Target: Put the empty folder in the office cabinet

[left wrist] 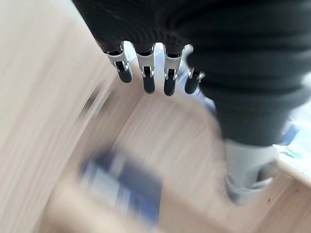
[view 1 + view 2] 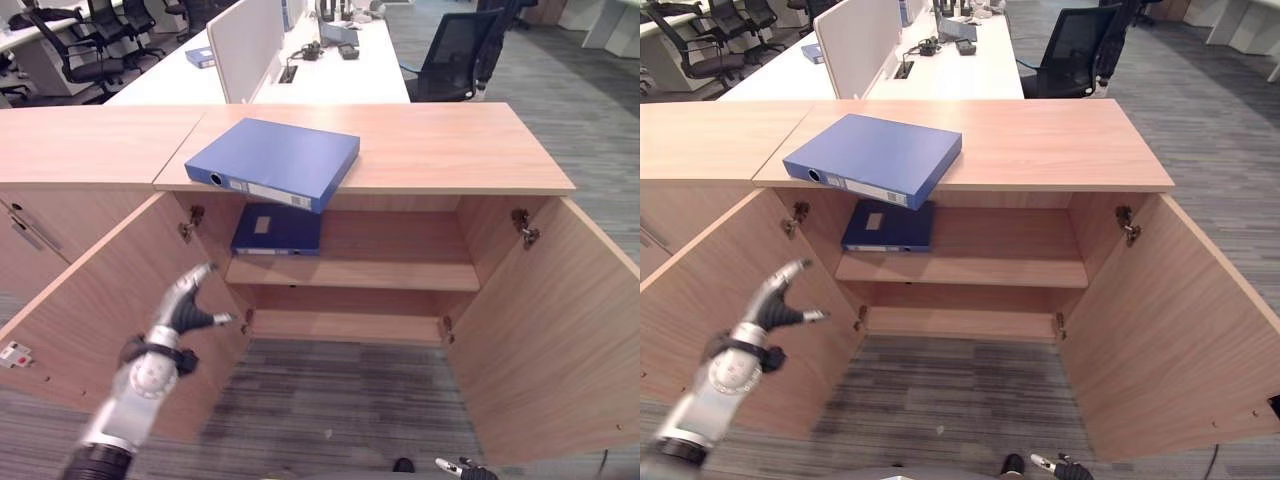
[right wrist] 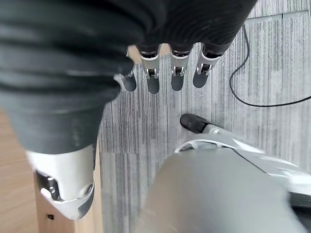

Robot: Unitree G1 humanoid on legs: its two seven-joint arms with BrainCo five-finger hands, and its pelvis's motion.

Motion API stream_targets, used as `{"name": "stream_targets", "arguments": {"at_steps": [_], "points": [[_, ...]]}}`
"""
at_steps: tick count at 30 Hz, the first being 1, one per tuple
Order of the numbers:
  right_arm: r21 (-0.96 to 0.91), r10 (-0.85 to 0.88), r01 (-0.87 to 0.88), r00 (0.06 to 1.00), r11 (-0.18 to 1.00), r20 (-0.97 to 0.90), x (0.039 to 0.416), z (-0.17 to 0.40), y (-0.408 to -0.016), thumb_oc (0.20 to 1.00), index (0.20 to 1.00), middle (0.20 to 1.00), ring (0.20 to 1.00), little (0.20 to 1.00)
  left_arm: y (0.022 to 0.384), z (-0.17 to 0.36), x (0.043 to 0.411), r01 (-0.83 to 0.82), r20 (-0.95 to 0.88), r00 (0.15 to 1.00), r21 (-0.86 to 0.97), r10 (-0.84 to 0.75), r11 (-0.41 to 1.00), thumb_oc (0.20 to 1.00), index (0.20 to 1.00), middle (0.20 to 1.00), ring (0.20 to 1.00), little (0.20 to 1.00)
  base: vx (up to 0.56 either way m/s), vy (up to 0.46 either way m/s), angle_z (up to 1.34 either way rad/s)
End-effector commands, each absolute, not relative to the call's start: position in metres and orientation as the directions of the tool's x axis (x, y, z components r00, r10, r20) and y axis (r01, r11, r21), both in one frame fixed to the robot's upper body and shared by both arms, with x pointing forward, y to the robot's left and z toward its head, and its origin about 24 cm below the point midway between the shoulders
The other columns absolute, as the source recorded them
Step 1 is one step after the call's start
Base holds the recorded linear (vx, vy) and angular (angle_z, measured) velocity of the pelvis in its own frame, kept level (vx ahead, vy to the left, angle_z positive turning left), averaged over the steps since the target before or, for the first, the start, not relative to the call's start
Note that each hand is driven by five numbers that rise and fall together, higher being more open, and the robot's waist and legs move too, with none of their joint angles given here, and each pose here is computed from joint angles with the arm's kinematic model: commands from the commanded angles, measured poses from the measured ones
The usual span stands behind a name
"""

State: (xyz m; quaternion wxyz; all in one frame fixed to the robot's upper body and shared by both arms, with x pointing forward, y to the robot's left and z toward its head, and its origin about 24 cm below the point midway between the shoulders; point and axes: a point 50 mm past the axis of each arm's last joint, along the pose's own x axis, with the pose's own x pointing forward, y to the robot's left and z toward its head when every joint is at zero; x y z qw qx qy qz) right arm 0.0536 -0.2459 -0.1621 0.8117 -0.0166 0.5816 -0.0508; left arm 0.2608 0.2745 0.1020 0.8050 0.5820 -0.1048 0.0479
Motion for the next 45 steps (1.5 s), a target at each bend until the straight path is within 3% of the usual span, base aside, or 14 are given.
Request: {"name": "stream_targets", "arguments": {"at_steps": [1, 2, 6, 8, 18, 34, 45], "points": [[-0.065, -0.056, -0.008, 0.409, 0.998, -0.911, 0.082, -0.159, -0.235, 1.000, 1.000, 1.000, 1.000, 1.000, 0.267, 0.147, 0.280, -0.432, 0.440, 0.885, 0.898, -0.149, 0.083, 1.000, 1.000, 1.000, 1.000, 1.000, 0.07, -0.006, -0.06], [-0.066, -0.051, -0.023, 0.409, 0.998, -0.911, 0.082, -0.159, -0.234, 1.000, 1.000, 1.000, 1.000, 1.000, 0.269, 0.163, 0.286, -0.493, 0.480, 0.857, 0.870, -0.187, -0.026, 1.000, 1.000, 1.000, 1.000, 1.000, 0.07, -0.003, -0.04], [-0.073, -0.051, -0.039, 0.409, 0.997, -0.911, 0.082, -0.159, -0.235, 1.000, 1.000, 1.000, 1.000, 1.000, 0.271, 0.189, 0.296, -0.559, 0.519, 0.822, 0.814, -0.237, -0.156, 1.000, 1.000, 1.000, 1.000, 1.000, 0.04, 0.011, -0.06], [-0.086, -0.057, -0.052, 0.413, 0.995, -0.909, 0.082, -0.157, -0.240, 1.000, 1.000, 1.000, 1.000, 1.000, 0.274, 0.210, 0.304, -0.579, 0.504, 0.812, 0.761, -0.295, -0.294, 1.000, 1.000, 1.000, 1.000, 1.000, 0.06, 0.025, -0.16], [-0.125, -0.096, -0.043, 0.419, 0.991, -0.903, 0.083, -0.154, -0.253, 1.000, 1.000, 1.000, 1.000, 1.000, 0.285, 0.222, 0.326, -0.489, 0.381, 0.872, 0.720, -0.308, -0.492, 1.000, 1.000, 1.000, 1.000, 1.000, 0.02, 0.023, -0.12], [-0.155, -0.138, -0.012, 0.388, 0.988, -0.911, 0.071, -0.154, -0.261, 1.000, 1.000, 1.000, 1.000, 1.000, 0.297, 0.210, 0.349, -0.375, 0.323, 0.927, 0.770, -0.191, -0.517, 1.000, 1.000, 1.000, 1.000, 1.000, 0.01, 0.024, -0.11], [-0.172, -0.159, -0.014, 0.320, 0.985, -0.934, 0.056, -0.157, -0.263, 1.000, 1.000, 1.000, 1.000, 1.000, 0.303, 0.230, 0.354, -0.436, 0.434, 0.895, 0.801, -0.103, -0.411, 1.000, 1.000, 1.000, 1.000, 1.000, -0.01, 0.028, -0.06]]}}
